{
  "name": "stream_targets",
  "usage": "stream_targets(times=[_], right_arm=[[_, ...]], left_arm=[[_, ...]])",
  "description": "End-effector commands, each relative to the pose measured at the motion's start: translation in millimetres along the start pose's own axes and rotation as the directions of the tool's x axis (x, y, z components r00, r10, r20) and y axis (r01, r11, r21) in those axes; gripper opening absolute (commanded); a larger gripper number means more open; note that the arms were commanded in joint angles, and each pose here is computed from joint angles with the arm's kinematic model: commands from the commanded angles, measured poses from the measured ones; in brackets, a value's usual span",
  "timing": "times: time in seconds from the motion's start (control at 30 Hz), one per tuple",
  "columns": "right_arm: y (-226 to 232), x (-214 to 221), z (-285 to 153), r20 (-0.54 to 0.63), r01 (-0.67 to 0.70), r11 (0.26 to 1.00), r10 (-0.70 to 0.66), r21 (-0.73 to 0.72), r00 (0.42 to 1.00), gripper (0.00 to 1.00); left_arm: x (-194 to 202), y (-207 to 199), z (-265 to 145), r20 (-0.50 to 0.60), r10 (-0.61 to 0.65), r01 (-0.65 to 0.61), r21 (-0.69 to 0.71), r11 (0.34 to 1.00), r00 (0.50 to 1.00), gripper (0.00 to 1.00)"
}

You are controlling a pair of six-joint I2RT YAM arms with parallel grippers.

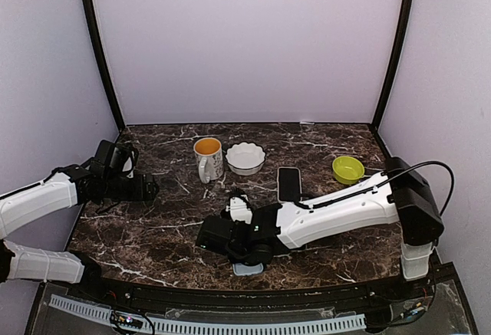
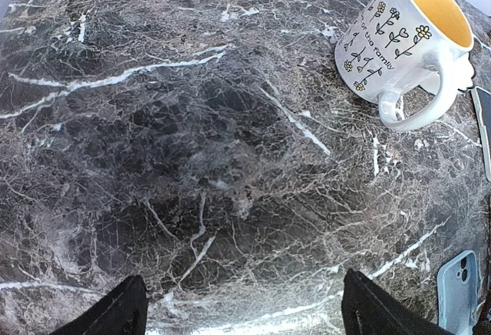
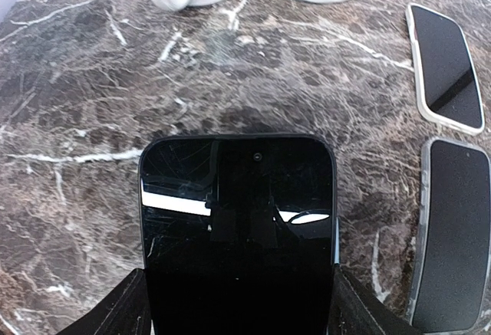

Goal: Put the phone into the phone case

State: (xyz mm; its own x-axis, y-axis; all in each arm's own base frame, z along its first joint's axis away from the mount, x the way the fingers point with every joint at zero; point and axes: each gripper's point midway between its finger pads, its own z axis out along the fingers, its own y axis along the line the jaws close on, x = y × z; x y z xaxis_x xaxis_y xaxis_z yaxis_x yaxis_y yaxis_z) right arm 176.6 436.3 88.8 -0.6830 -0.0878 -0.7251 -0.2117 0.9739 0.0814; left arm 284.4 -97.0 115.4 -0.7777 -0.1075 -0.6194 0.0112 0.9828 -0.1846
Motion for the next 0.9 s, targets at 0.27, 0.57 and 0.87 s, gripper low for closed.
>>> stream_targets(times=[0.27,0.57,0.87], right_arm=[[-9,16,15,0.009,0.015,0.994,-0.016,0.110,1.000,0.00],[-9,38,17,-0.034,0.075,0.986,-0.070,0.146,0.997,0.00],[-25,42,8,-0.028,0.037,0.988,-0.033,0.152,0.999,0.00]], left_arm=[[1,-2,-1,0.008,0.007,-0.008,0.028,1.000,1.000,0.90],[0,-3,-1,0.015,0.008,-0.009,0.033,0.999,1.000,0.90],[0,-4,-1,0.013,0.009,-0.009,0.037,0.999,1.000,0.90]])
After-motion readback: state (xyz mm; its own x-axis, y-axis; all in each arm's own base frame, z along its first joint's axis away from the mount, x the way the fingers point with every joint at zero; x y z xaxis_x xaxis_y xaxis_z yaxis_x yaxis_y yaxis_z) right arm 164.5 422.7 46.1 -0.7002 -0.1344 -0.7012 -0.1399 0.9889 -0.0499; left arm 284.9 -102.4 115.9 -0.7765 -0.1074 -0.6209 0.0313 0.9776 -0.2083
